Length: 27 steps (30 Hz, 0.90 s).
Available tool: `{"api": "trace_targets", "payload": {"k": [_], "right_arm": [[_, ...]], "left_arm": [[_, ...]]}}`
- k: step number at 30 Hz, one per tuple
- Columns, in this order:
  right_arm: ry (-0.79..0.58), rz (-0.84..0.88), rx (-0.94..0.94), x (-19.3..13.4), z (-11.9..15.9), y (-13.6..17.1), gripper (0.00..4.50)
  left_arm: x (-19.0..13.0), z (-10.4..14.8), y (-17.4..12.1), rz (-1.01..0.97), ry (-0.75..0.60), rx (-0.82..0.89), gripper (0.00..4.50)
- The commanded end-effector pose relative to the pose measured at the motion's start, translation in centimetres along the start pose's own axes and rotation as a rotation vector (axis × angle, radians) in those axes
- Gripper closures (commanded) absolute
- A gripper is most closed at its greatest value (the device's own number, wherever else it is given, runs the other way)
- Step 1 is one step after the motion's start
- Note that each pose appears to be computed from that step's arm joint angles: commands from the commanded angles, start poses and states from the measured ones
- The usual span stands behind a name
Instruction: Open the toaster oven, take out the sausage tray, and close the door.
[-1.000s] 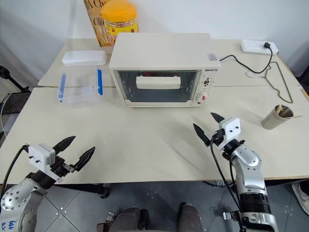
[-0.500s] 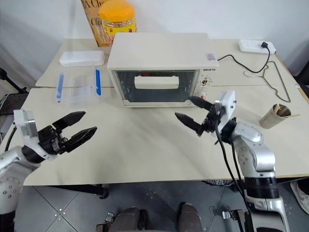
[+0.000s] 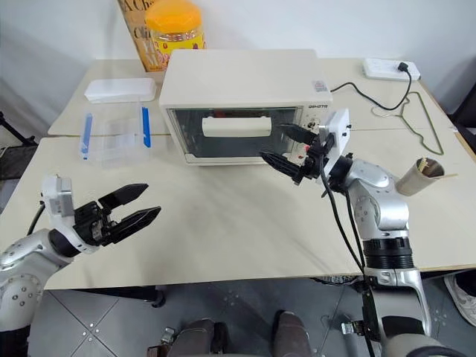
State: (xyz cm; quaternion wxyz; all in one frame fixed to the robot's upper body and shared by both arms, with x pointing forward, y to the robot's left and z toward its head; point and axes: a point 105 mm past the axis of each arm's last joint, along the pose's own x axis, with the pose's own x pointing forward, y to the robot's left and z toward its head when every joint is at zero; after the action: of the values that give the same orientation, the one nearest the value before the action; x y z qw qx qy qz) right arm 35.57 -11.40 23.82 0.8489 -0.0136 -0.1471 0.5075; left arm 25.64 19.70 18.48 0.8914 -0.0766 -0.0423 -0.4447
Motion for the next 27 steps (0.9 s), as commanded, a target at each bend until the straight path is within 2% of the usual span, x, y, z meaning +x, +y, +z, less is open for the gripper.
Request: {"api": "trace_targets", "payload": {"k": [1, 6, 10, 12, 14, 17, 21, 24, 27], "right_arm": [[-0.024, 0.054, -0.04, 0.7, 0.7, 0.7, 0.0], [-0.033, 0.084, -0.031, 1.2, 0.8, 1.1, 0.0], [-0.04, 0.207, -0.053, 1.1, 1.1, 3.0, 0.0], [0.018, 0.268, -0.117, 0.2, 0.2, 4.1, 0.0], [0.102, 0.311, -0.298, -0.8, -1.3, 4.7, 0.0], [0.121, 0.297, -0.401, -1.4, -2.3, 4.3, 0.0], [0.111, 0.232, -0.413, -1.8, -2.7, 3.1, 0.0], [0.103, 0.22, -0.426, -1.9, -2.8, 2.9, 0.0], [0.144, 0.252, -0.469, -2.2, -3.7, 3.2, 0.0]], "left_arm": [[0.4, 1.2, -0.5, -0.015, -0.032, 0.06, 0.02], [0.7, 1.4, -0.4, -0.016, -0.043, 0.068, 0.02], [0.9, 1.9, -0.1, -0.02, -0.056, 0.082, 0.02], [1.2, 2.8, 0.5, -0.01, -0.095, 0.087, 0.02], [1.4, 3.2, 1.0, -0.017, -0.087, 0.091, 0.02], [1.2, 4.0, 1.8, -0.016, -0.088, 0.12, 0.02], [2.2, 7.0, 4.0, 0.024, -0.189, 0.204, 1.23], [3.1, 7.5, 4.5, 0.01, -0.202, 0.208, 2.18], [5.7, 8.0, 5.6, -0.024, -0.209, 0.212, 3.15]]}}
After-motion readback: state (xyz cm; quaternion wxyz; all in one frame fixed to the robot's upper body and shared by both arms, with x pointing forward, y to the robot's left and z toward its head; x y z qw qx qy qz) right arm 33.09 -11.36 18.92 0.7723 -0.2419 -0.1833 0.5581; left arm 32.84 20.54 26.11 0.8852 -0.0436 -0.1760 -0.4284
